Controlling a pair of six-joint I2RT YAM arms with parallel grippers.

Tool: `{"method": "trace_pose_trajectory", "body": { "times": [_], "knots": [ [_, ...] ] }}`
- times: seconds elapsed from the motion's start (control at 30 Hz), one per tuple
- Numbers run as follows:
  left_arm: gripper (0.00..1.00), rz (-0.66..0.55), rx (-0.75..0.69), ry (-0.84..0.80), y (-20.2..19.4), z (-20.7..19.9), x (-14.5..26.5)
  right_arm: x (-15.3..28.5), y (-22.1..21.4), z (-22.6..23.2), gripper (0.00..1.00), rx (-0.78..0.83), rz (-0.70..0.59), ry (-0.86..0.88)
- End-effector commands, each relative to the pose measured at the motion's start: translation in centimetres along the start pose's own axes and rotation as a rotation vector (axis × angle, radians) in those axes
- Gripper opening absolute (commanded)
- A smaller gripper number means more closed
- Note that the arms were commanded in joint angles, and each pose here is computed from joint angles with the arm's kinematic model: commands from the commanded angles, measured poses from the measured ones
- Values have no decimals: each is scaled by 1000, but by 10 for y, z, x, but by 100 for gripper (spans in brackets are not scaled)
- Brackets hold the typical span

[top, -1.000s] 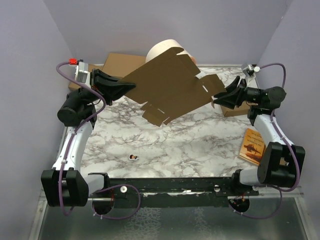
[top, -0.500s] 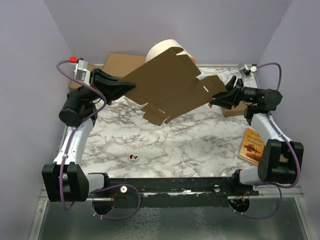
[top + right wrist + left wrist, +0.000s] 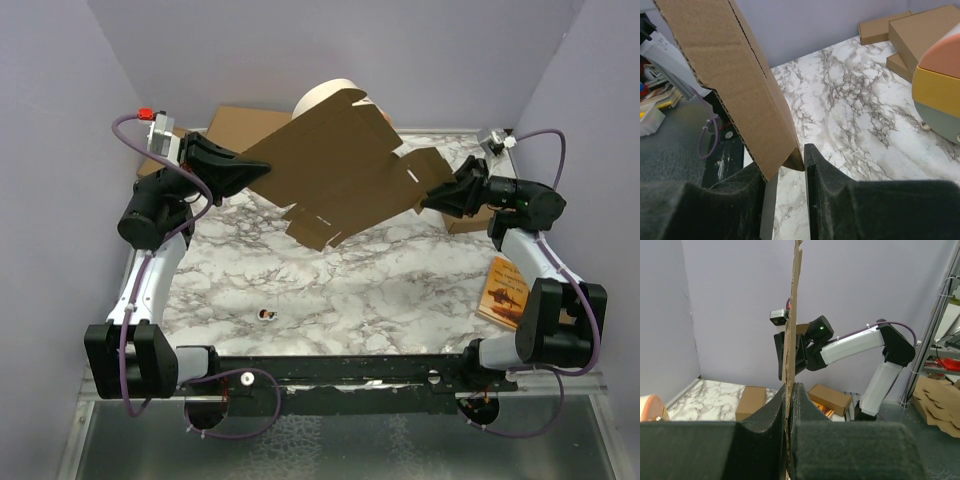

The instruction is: Fold the paper box

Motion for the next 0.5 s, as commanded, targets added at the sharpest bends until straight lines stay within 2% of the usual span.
{"method": "trace_pose_trajectory", "body": {
  "times": [0.0, 0.17, 0.27, 0.4, 0.47],
  "knots": [
    [0, -73, -102, -33, 16, -7, -4, -3, 2, 11, 24, 67, -16, 13],
    [0, -82, -91, -32, 15, -4, -4, -5, 2, 14, 22, 80, -18, 21],
    [0, -84, -87, -32, 16, -2, -5, -5, 2, 16, 15, 81, -17, 22],
    [0, -82, -85, -27, 14, 3, -5, -5, 1, 17, 1, 86, -13, 23],
    [0, -80, -85, -23, 14, 6, -4, -4, 0, 17, 1, 87, -9, 22]
  ]
}}
Point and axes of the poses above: each gripper's point midway between its finger pads, its own x axis back along the fingers, its own z axis along the line the jaws close on, y = z × x, the point moved 6 cm from there along x, back along the fingers, and after that the axes turned 15 degrees about -x, right-handed, at the moved point
